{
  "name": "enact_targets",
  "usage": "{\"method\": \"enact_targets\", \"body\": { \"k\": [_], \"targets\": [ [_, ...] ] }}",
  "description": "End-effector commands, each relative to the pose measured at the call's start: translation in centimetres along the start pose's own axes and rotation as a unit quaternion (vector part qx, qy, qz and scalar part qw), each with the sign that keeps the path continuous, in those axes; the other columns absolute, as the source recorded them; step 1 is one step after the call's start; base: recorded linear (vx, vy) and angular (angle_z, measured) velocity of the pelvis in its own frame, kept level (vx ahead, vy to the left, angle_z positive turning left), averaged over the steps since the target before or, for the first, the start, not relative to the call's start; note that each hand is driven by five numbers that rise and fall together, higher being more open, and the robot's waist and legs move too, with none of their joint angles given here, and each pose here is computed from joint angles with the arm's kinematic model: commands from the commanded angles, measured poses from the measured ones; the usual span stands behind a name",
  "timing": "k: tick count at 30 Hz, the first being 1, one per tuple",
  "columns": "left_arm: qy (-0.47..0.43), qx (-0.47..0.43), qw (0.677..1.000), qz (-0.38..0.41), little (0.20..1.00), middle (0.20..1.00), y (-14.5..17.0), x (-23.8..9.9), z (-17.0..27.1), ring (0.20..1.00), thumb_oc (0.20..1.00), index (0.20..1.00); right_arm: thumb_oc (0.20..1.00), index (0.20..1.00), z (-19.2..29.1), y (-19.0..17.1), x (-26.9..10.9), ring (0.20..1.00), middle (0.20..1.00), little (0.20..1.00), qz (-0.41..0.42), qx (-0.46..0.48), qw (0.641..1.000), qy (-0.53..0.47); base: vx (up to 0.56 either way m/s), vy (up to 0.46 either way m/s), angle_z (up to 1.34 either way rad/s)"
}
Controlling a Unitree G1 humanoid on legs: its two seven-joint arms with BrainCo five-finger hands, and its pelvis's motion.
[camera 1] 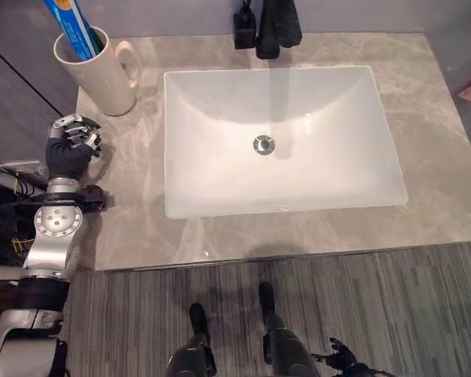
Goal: Put brush and paste in cup on sink, flatten towel.
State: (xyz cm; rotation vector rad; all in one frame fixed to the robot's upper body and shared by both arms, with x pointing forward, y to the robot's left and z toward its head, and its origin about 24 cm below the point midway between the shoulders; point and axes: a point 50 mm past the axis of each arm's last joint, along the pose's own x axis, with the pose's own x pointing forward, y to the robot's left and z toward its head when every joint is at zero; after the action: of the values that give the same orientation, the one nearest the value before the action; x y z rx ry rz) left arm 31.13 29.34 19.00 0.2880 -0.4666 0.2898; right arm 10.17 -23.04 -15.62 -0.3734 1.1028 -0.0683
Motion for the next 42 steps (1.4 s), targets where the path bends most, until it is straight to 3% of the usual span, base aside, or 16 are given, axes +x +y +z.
{"method": "enact_targets", "body": {
  "k": [1,12,16,24,30,42],
  "targets": [
    [0.008,0.016,1.000,0.019,0.200,0.200,1.0,0.6,-0.2,0.200,0.200,0.200,1.000,1.000,0.2,-0.1,0.1,1.000,1.000,1.000,0.001,-0.006,1.000,-0.002,0.00,-0.013,0.04],
    [-0.039,0.036,0.999,-0.002,0.200,0.200,-1.0,4.4,2.9,0.200,0.200,0.200,1.000,1.000,1.0,0.1,0.2,1.000,1.000,1.000,0.009,-0.022,1.000,-0.019,0.00,0.000,0.04],
    [-0.063,0.098,0.993,0.027,0.200,0.200,-0.8,7.0,5.1,0.200,0.200,0.200,1.000,1.000,1.8,0.2,0.2,1.000,1.000,1.000,0.011,-0.028,0.999,-0.037,0.00,0.000,0.01],
    [-0.068,0.110,0.991,0.041,0.200,0.200,-1.2,9.0,6.6,0.200,0.200,0.200,1.000,1.000,1.6,0.2,0.2,1.000,1.000,1.000,0.013,-0.039,0.999,-0.035,0.00,-0.001,-0.04],
    [-0.069,0.088,0.994,0.009,0.200,0.200,-2.3,7.3,5.3,0.200,0.200,0.200,1.000,1.000,1.4,0.7,0.2,1.000,1.000,1.000,0.017,-0.035,0.999,-0.030,0.00,-0.002,0.01],
    [-0.051,0.021,0.997,-0.052,0.200,0.200,-2.3,-0.4,1.8,0.200,0.200,0.200,1.000,1.000,0.5,0.1,0.1,1.000,1.000,1.000,0.008,-0.009,1.000,-0.009,0.06,0.051,0.16]
  ]
}}
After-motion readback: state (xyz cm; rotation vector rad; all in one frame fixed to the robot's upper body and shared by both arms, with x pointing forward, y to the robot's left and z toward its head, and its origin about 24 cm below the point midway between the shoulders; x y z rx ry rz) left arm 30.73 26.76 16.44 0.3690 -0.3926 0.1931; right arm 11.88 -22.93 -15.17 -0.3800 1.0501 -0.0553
